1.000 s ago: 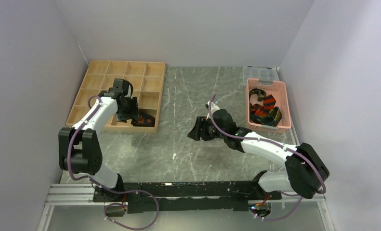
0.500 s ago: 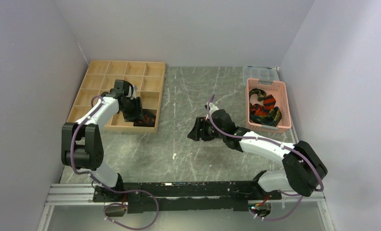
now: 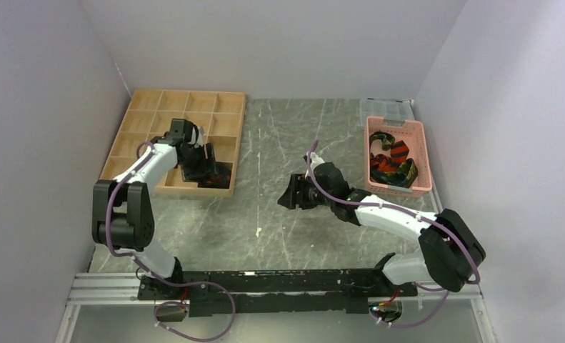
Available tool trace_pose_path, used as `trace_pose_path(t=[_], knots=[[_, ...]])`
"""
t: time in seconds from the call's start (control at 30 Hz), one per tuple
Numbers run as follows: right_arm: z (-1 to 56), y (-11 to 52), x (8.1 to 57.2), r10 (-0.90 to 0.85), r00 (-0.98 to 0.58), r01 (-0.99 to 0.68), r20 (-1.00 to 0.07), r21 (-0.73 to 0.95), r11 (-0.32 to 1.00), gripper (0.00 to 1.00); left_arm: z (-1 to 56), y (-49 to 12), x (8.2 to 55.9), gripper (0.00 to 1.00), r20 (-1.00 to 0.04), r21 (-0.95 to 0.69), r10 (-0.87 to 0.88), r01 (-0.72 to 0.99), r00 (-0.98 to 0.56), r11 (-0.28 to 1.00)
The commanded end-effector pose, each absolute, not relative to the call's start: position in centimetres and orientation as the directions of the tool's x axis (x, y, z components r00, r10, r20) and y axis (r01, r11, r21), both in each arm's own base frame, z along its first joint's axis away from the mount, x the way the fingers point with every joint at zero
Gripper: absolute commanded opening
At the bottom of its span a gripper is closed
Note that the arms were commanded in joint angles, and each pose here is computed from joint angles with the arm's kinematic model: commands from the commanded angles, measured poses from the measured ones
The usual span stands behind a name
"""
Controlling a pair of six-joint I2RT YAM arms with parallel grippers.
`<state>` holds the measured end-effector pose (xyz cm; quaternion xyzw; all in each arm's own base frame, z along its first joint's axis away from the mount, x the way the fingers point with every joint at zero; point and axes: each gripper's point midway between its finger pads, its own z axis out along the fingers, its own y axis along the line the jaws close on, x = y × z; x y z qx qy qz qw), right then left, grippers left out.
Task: Roll the ties
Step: Reset both arms
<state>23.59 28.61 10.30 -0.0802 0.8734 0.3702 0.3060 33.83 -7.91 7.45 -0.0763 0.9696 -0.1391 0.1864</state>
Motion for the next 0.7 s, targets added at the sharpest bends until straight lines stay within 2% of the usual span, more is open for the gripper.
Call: trace_pose_path(t=[0.0, 0.07, 0.13, 0.33, 0.5, 0.63, 0.67], knots=[[11.9, 28.5, 24.3, 0.111, -0.764, -0.389, -0.636, 0.591, 0.707, 0.62, 11.5, -7.1, 34.7, 0.74, -0.470, -0.276, -0.210, -0.083, -0.857, 0.957], [12.1, 28.4, 24.4, 0.110, -0.759, -0.391, -0.642, 0.585, 0.711, 0.62, 12.8, -7.0, 34.6, 0.77, -0.496, -0.280, -0.213, -0.077, -0.841, 0.957], [12.4, 28.3, 24.5, 0.110, -0.754, -0.395, -0.648, 0.580, 0.713, 0.62, 13.7, -7.0, 34.4, 0.93, -0.518, -0.285, -0.220, -0.075, -0.827, 0.956], [13.6, 27.4, 24.8, 0.105, -0.720, -0.405, -0.686, 0.539, 0.739, 0.63, 17.6, -7.0, 33.5, 0.94, -0.619, -0.320, -0.248, -0.049, -0.745, 0.946], [14.7, 26.0, 25.3, 0.100, -0.675, -0.402, -0.731, 0.478, 0.781, 0.64, 20.6, -5.4, 32.1, 0.94, -0.719, -0.311, -0.298, -0.093, -0.628, 0.946], [16.7, 24.1, 25.7, 0.142, -0.630, -0.352, -0.764, 0.443, 0.825, 0.65, 22.0, -4.5, 30.6, 0.94, -0.759, -0.318, -0.335, -0.131, -0.559, 0.939], [17.6, 23.6, 25.8, 0.173, -0.613, -0.327, -0.771, 0.446, 0.833, 0.71, 22.3, -4.4, 30.2, 0.94, -0.764, -0.321, -0.337, -0.129, -0.551, 0.938]])
